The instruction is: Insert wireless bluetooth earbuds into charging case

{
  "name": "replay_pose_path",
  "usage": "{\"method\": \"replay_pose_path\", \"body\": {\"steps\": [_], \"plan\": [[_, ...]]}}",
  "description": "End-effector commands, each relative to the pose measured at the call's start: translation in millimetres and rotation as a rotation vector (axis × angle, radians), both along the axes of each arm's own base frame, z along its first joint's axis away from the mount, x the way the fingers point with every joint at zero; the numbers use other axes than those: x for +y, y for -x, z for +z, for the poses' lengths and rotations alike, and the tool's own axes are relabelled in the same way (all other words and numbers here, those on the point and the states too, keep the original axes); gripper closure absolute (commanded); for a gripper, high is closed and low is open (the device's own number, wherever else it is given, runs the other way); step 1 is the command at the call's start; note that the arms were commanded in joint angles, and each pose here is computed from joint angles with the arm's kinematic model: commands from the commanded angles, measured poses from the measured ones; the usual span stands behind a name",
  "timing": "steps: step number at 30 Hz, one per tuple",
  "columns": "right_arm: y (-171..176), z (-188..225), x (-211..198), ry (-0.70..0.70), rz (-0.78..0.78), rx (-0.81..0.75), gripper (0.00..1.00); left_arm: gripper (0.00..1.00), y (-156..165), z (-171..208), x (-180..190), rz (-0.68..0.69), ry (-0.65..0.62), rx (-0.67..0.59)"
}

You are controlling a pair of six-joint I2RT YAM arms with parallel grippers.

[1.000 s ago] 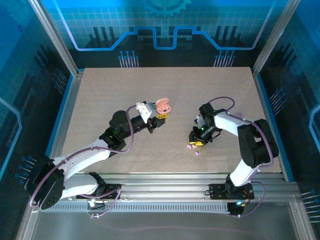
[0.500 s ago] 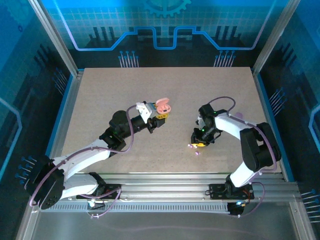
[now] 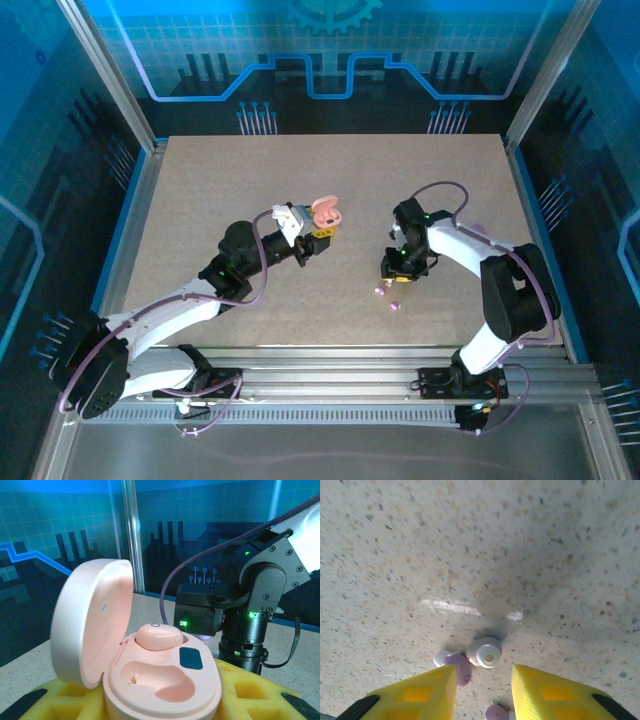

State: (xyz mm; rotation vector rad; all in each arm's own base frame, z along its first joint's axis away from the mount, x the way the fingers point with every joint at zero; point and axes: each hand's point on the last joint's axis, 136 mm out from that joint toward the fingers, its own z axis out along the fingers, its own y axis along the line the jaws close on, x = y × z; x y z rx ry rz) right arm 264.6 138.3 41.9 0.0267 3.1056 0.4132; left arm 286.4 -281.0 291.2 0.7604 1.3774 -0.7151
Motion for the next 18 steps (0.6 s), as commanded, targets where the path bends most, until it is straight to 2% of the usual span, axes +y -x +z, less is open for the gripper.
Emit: {"method": "replay_pose_path", "body": {"steps": [1, 14, 16, 18], "plan": [[-6, 2, 2, 0.029, 0.047, 0.000, 0.64, 0.63, 4, 8, 1, -0.005, 0.016, -0.017], [-4, -20, 3, 0.047, 0.051, 0.076, 0.69, 0.63, 4, 7, 1, 0.001, 0.012, -0.019], [-4, -19, 6, 0.033, 0.050, 0.073, 0.76, 0.63, 4, 7, 2, 0.000, 0.012, -0.018], [-4, -17, 5, 0.031, 0.048, 0.067, 0.78, 0.63, 4, 8, 2, 0.004, 0.013, -0.021]]}}
